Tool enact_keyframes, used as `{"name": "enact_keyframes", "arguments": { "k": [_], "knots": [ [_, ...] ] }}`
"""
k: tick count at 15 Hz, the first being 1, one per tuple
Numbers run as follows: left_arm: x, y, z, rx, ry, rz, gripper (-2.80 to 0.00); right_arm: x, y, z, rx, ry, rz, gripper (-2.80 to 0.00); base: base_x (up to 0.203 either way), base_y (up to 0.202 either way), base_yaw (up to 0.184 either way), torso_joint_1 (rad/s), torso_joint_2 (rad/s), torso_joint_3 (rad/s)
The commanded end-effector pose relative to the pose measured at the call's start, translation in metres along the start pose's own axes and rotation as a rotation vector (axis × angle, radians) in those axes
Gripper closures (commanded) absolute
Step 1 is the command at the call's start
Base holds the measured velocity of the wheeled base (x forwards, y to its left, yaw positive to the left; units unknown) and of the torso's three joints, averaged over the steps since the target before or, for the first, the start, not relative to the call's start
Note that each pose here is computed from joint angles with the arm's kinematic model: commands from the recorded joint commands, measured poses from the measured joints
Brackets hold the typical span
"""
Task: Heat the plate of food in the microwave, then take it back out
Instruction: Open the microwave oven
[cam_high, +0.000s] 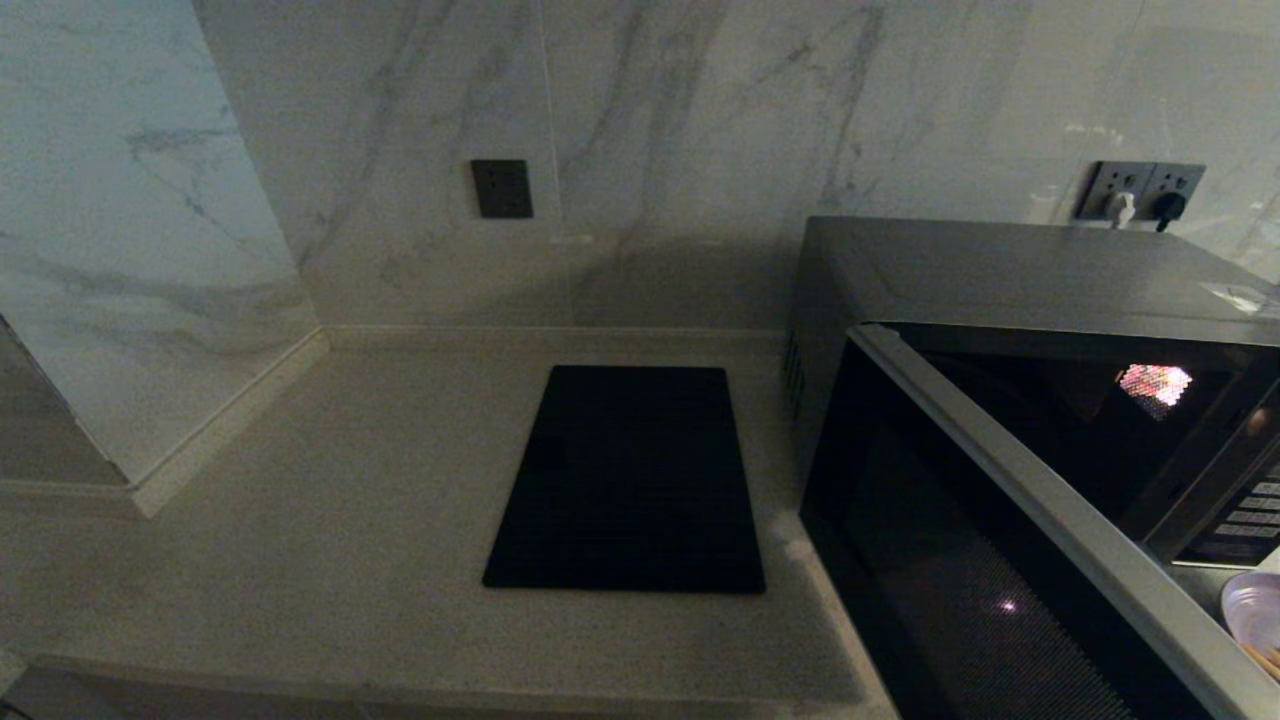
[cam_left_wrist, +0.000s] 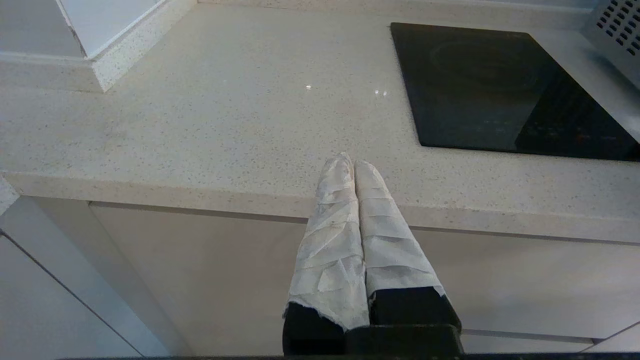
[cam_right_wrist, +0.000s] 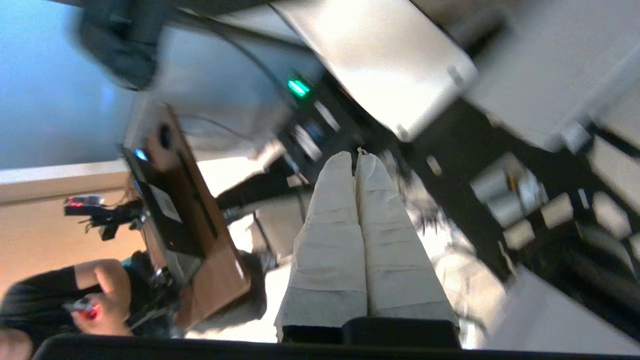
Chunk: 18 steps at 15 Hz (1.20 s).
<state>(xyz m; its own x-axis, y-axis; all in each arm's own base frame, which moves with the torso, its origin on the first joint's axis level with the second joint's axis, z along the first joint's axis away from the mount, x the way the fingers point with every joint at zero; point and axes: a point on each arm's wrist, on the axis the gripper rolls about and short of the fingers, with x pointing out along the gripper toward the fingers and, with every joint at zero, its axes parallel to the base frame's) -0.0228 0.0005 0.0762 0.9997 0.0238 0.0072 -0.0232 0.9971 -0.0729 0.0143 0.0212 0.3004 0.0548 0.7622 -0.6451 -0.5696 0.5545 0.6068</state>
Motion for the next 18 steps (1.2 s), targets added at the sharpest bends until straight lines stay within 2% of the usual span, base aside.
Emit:
{"name": "enact_keyframes", "arguments": {
  "k": [1, 3, 5, 7, 9, 11, 14, 16, 18],
  "knots": [
    [0.0, 0.0, 0.0, -0.001, 0.0, 0.001, 0.0, -0.016, 0.018, -0.008, -0.09, -0.094, 0.025, 0.0, 0.0, 0.0, 0.0, 0.0, 0.0, 0.0],
    [0.0, 0.0, 0.0, -0.001, 0.001, 0.001, 0.0, -0.027, 0.029, -0.007, -0.086, -0.181, -0.022, 0.0, 0.0, 0.0, 0.0, 0.0, 0.0, 0.0],
    [0.0, 0.0, 0.0, -0.001, 0.001, 0.001, 0.0, -0.039, 0.041, -0.003, 0.005, -0.301, -0.113, 0.0, 0.0, 0.0, 0.0, 0.0, 0.0, 0.0],
    [0.0, 0.0, 0.0, -0.001, 0.001, 0.001, 0.0, -0.045, 0.044, 0.006, 0.182, -0.407, -0.245, 0.0, 0.0, 0.0, 0.0, 0.0, 0.0, 0.0],
    [0.0, 0.0, 0.0, -0.001, 0.0, 0.001, 0.0, -0.049, 0.036, 0.021, 0.401, -0.543, -0.39, 0.0, 0.0, 0.0, 0.0, 0.0, 0.0, 0.0],
    [0.0, 0.0, 0.0, -0.001, 0.0, 0.001, 0.0, -0.053, 0.013, 0.043, 0.585, -0.666, -0.581, 0.0, 0.0, 0.0, 0.0, 0.0, 0.0, 0.0],
    [0.0, 0.0, 0.0, -0.001, 0.001, 0.001, 0.0, -0.049, -0.033, 0.063, 0.761, -0.661, -0.801, 0.0, 0.0, 0.0, 0.0, 0.0, 0.0, 0.0],
    [0.0, 0.0, 0.0, -0.001, 0.001, 0.001, 0.0, -0.054, -0.061, 0.071, 0.867, -0.679, -0.874, 0.0, 0.0, 0.0, 0.0, 0.0, 0.0, 0.0],
    [0.0, 0.0, 0.0, -0.001, 0.0, 0.001, 0.0, -0.064, -0.095, 0.08, 0.927, -0.748, -0.932, 0.0, 0.0, 0.0, 0.0, 0.0, 0.0, 0.0]
  ]
}}
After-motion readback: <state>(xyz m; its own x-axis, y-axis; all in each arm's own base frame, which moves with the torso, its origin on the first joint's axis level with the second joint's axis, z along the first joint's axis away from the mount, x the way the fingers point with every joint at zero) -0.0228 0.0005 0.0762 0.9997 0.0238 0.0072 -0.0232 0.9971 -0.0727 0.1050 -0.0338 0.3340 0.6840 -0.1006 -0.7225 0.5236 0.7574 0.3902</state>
